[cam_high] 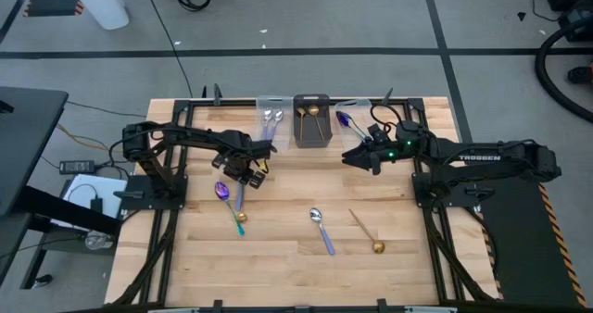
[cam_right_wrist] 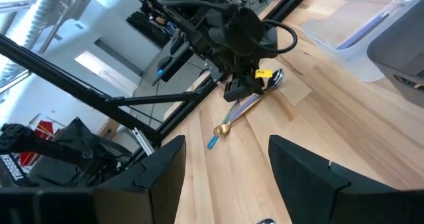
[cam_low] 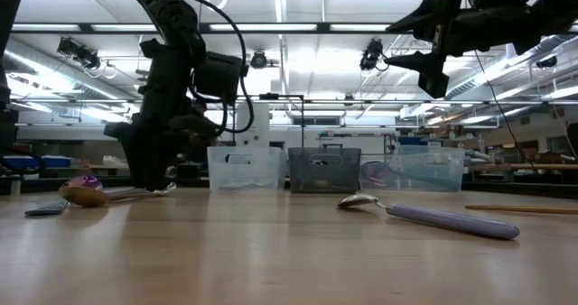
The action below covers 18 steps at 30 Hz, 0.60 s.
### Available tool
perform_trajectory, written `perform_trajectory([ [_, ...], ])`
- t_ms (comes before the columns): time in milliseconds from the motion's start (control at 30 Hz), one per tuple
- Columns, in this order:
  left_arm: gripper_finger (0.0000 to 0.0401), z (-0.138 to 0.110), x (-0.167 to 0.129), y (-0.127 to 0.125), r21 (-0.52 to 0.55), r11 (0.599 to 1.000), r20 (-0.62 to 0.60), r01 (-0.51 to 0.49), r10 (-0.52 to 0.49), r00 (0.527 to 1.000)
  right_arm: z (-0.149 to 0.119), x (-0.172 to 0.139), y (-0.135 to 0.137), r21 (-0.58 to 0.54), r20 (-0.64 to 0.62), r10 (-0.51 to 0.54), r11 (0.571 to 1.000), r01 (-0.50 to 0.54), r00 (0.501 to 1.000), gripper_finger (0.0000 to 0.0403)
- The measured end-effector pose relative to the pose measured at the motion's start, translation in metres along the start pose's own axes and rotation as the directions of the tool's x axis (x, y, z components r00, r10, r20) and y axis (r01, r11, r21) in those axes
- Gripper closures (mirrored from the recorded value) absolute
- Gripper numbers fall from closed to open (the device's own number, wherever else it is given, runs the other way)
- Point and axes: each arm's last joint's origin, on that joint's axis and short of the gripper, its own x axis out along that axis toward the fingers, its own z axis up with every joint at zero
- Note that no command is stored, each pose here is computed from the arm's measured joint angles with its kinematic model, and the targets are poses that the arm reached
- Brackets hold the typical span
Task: Sort silverware by color (type)
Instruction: Put the purple spoon into the left transparent bin
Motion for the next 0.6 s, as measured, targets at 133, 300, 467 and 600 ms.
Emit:
perform_trajectory([
  [133,0.0285,0.002,0.001,0.002,0.000,1.000,0.001,0.002,-0.002,1.000,0.000,0.000,0.000,0.000,0.006,-0.006,1.000,0.006,1.000,0.0178],
  [300,0.0301,-0.003,0.010,0.009,-0.039,0.999,-0.018,-0.013,0.012,1.000,0.000,0.000,0.000,0.000,0.006,-0.007,1.000,0.007,1.000,0.0178],
  [467,0.0336,-0.006,0.013,0.011,-0.054,0.998,-0.026,-0.023,0.022,0.999,0.000,0.000,0.000,0.008,0.007,-0.007,1.000,0.007,1.000,0.0178],
  [600,0.0372,-0.005,0.014,0.011,-0.053,0.998,-0.018,-0.021,0.020,1.000,0.001,0.000,0.000,0.008,0.017,-0.018,1.000,0.018,1.000,0.0178],
])
